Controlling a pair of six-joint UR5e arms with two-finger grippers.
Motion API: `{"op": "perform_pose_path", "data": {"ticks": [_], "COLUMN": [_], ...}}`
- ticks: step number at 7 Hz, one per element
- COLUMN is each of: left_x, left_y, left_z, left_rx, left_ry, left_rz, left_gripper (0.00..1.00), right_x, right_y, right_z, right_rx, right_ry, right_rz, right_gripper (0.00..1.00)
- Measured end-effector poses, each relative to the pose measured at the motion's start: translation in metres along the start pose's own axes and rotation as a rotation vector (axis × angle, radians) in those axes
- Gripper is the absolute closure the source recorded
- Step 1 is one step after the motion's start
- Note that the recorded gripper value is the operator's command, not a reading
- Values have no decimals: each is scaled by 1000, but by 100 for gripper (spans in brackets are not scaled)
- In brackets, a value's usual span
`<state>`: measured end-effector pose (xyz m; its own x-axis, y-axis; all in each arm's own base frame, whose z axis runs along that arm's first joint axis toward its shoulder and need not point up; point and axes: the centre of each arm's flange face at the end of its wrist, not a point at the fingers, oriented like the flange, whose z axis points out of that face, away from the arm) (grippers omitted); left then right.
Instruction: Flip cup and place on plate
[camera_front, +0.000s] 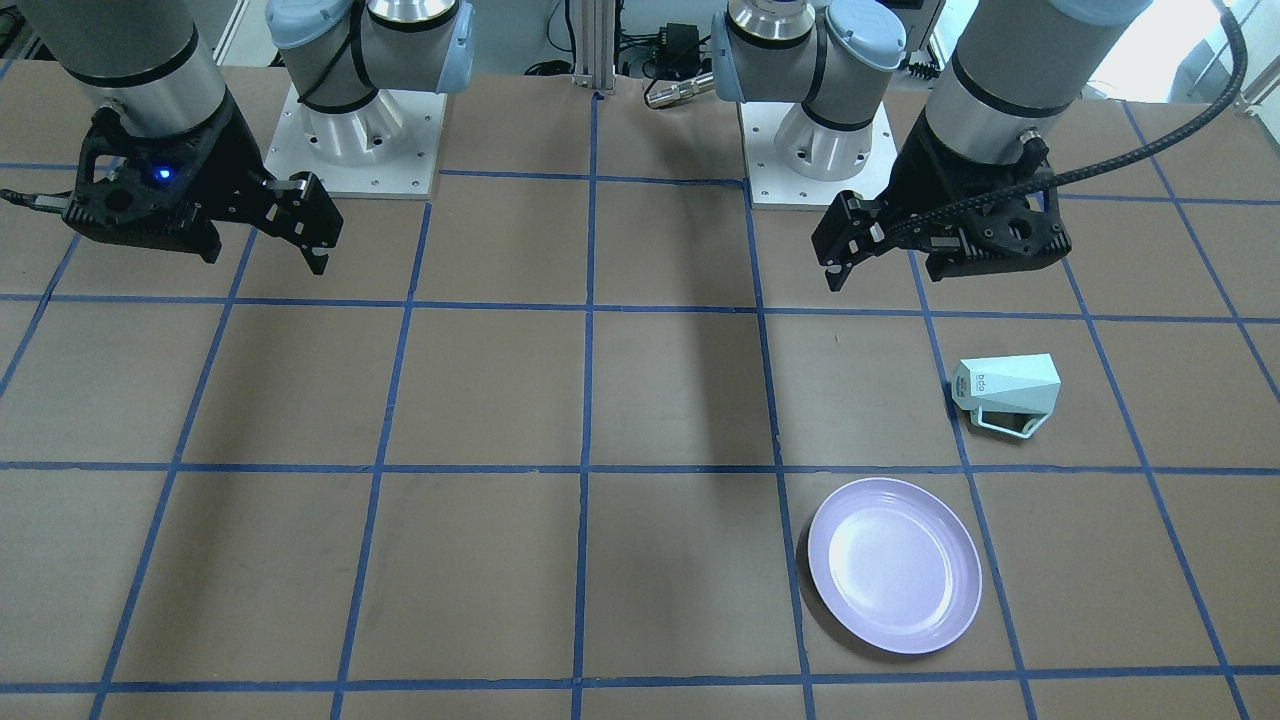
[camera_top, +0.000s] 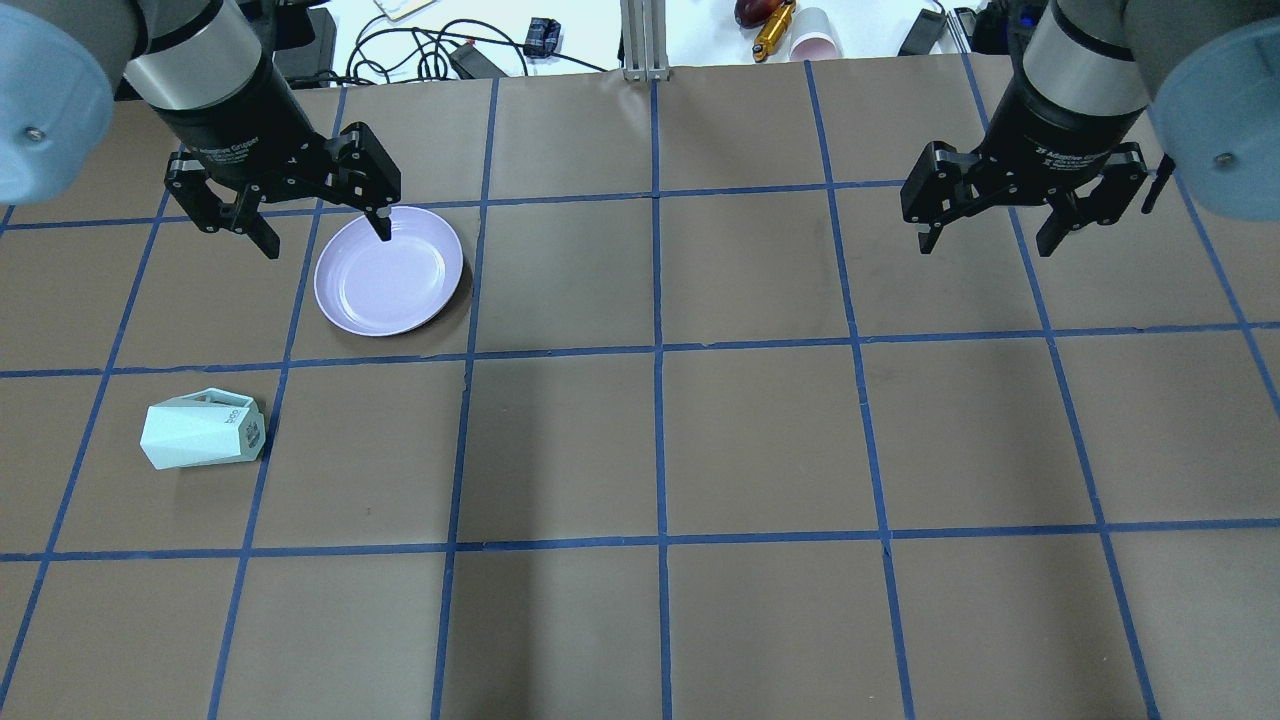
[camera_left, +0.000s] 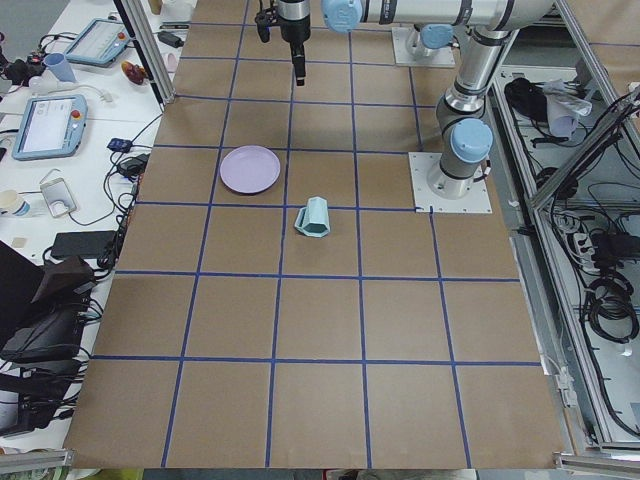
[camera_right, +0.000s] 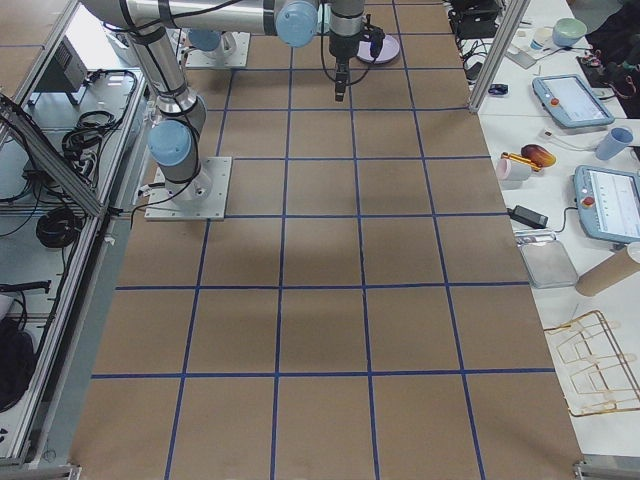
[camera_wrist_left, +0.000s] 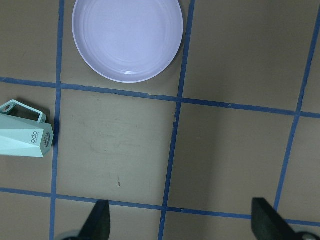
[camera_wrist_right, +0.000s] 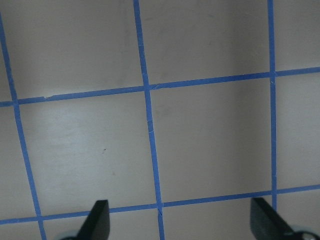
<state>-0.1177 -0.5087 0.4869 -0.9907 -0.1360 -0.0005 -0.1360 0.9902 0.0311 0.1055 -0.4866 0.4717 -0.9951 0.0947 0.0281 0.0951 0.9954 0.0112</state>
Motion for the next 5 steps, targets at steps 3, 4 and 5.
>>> {"op": "perform_pose_path", "data": {"ticks": [3, 4, 5], "left_x": [-1, -2, -3], "left_y": [6, 7, 7], "left_z": [2, 2, 2], "left_rx": [-4, -3, -2], "left_ry": [0, 0, 0], "left_rz": [-1, -2, -4], "left_gripper": [0, 0, 0], "right_x": [0, 0, 0], "right_y": [0, 0, 0], "right_z": [0, 0, 0], "right_rx": [1, 0, 0], "right_ry": [0, 0, 0], "right_rz": [0, 0, 0], "right_gripper": [0, 0, 0]}}
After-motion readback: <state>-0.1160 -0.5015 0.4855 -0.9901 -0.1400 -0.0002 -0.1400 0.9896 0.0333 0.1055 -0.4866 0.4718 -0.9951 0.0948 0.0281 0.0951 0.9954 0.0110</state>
